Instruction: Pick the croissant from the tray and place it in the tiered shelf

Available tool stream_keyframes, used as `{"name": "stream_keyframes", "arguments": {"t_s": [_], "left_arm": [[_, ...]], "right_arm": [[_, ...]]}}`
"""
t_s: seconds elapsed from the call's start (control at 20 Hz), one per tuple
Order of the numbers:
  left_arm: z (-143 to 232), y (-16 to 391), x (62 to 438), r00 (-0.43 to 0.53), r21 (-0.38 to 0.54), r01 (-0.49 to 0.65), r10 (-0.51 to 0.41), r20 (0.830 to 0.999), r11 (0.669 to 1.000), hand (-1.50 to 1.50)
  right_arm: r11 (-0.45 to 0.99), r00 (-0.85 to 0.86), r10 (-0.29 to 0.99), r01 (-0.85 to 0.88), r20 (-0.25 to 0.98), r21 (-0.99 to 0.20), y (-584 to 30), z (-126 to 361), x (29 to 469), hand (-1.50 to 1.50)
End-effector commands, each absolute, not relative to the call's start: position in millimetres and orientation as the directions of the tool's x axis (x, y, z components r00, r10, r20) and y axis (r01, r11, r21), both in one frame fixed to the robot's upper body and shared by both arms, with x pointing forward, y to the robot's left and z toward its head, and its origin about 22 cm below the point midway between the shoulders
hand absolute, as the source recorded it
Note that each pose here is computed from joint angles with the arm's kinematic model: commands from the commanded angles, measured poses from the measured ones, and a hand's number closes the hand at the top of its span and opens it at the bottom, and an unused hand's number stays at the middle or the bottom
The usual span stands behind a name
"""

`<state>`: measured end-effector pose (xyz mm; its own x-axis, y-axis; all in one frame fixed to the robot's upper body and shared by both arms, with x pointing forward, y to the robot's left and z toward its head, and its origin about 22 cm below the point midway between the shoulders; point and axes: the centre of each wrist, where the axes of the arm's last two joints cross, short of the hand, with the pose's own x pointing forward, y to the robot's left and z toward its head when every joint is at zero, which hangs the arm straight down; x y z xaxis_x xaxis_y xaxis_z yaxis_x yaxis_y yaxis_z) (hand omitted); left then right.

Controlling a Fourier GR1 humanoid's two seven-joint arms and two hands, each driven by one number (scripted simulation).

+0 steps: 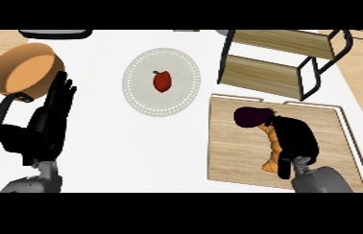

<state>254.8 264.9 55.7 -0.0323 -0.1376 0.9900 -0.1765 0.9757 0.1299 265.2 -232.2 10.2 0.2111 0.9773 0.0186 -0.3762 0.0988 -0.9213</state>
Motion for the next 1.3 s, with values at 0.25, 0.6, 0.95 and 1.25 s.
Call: {"name": "stream_keyframes", "arguments": {"t_s": [0.25, 0.6, 0.95, 1.25], "left_arm": [[50.4, 261.2, 265.8, -0.025, 0.117, -0.159, -0.123, 0.992, 0.980, 0.00], [49.5, 267.7, 252.8, -0.039, 0.140, -0.173, -0.149, 0.988, 0.975, 0.00], [71.7, 259.7, 264.3, -0.032, 0.124, -0.170, -0.131, 0.991, 0.978, 0.00], [61.6, 256.3, 252.5, -0.023, 0.119, -0.186, -0.126, 0.992, 0.975, 0.00]], "right_arm": [[0.293, 0.321, 0.927, -0.288, 0.196, -0.912, -123.0, 12.1, 273.6, 1.50], [0.436, 0.285, 0.880, -0.166, 0.380, -0.884, -100.8, 59.1, 272.8, 1.50], [0.623, 0.248, 0.715, 0.199, 0.654, -0.756, -91.8, 158.6, 260.9, 1.50], [0.505, 0.331, 0.711, 0.375, 0.621, -0.777, -114.2, 202.9, 249.5, 1.50]]}}
